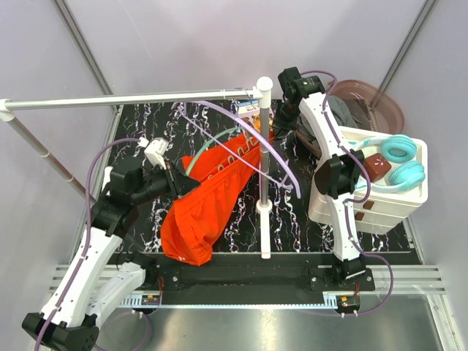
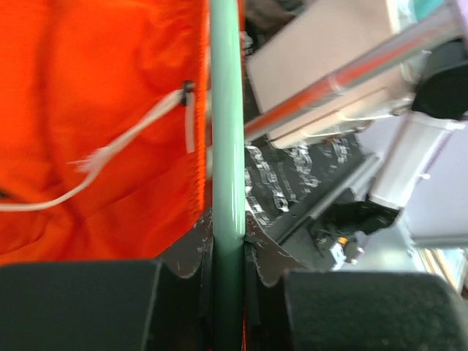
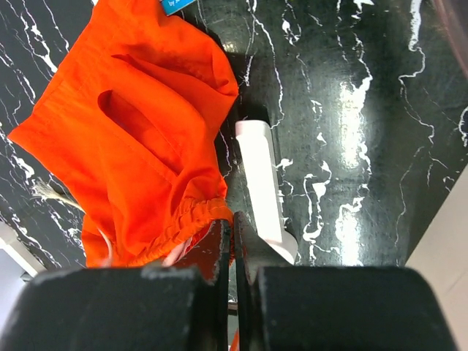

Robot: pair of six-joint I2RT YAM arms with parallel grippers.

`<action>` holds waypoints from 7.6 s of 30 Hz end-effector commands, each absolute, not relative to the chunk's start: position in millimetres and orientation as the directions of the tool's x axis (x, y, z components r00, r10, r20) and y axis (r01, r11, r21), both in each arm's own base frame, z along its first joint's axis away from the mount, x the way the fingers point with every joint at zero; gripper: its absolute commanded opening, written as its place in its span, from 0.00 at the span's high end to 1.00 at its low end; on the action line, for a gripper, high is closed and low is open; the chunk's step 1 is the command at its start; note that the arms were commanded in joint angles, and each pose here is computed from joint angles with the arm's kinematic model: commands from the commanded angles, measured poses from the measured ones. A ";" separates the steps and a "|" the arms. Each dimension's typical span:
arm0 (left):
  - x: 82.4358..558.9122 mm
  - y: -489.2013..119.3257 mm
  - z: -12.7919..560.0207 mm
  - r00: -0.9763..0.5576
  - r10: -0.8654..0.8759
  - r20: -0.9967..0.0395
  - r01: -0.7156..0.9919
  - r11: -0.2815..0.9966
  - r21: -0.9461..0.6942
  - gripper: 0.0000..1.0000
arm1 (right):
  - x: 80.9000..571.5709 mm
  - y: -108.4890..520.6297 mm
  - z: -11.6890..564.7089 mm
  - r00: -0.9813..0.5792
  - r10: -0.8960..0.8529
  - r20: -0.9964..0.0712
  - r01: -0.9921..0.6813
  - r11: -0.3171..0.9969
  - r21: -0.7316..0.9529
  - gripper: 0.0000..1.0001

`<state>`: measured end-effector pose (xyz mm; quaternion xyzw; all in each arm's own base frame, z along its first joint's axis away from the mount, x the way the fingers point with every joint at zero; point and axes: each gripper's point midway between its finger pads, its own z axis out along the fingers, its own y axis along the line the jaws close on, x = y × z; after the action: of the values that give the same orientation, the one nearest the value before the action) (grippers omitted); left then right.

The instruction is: Remove the shorts from the hanger

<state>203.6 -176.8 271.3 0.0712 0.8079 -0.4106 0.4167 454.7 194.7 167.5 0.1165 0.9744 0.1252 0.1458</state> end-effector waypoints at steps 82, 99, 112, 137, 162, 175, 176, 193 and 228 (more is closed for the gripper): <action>292.7 -131.3 307.9 -0.514 -0.563 -0.647 0.025 0.744 -0.668 1.00 | 441.4 72.2 539.1 -0.274 0.714 -0.644 -0.118 0.640 0.759 1.00; 268.3 -141.2 293.7 -0.603 -0.464 -0.649 0.071 0.779 -0.623 1.00 | 370.3 -14.3 750.6 0.667 0.435 -0.605 -0.215 0.890 0.403 1.00; 259.5 -141.0 280.5 -0.639 -0.454 -0.621 0.050 0.782 -0.622 1.00 | 391.6 -41.4 775.9 0.863 0.225 -0.452 -0.082 0.946 0.313 1.00; 249.0 -142.6 272.7 -0.658 -0.480 -0.580 0.022 0.758 -0.652 1.00 | 519.2 -64.8 448.5 0.060 0.470 -0.881 0.370 0.809 0.457 1.00; 239.9 -149.5 270.3 -0.687 -0.468 -0.556 0.046 0.736 -0.676 1.00 | 405.1 101.0 297.2 -0.745 0.157 -0.649 0.164 0.985 0.050 0.00; 233.9 -145.9 269.4 -0.675 -0.466 -0.572 0.057 0.739 -0.671 1.00 | 413.5 106.9 209.2 -0.842 0.037 -0.538 0.152 0.973 -0.171 0.05; 233.2 -146.1 268.9 -0.677 -0.465 -0.571 0.057 0.740 -0.671 1.00 | 416.2 107.5 206.7 -0.842 0.038 -0.538 0.154 0.973 -0.174 0.07; 231.9 -140.6 267.0 -0.660 -0.462 -0.593 0.058 0.756 -0.653 1.00 | 452.2 76.0 167.3 -0.804 0.035 -0.593 0.304 0.882 -0.360 0.32; 225.6 -163.7 261.6 -0.756 -0.378 -0.534 0.128 0.716 -0.687 1.00 | 621.7 -17.0 322.1 -0.232 0.103 -0.967 0.548 0.835 -0.043 0.95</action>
<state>221.2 -151.7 234.4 -0.1089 0.8839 -0.3306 0.3124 603.1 -9.0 310.7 0.2096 0.7827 -0.2042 0.5493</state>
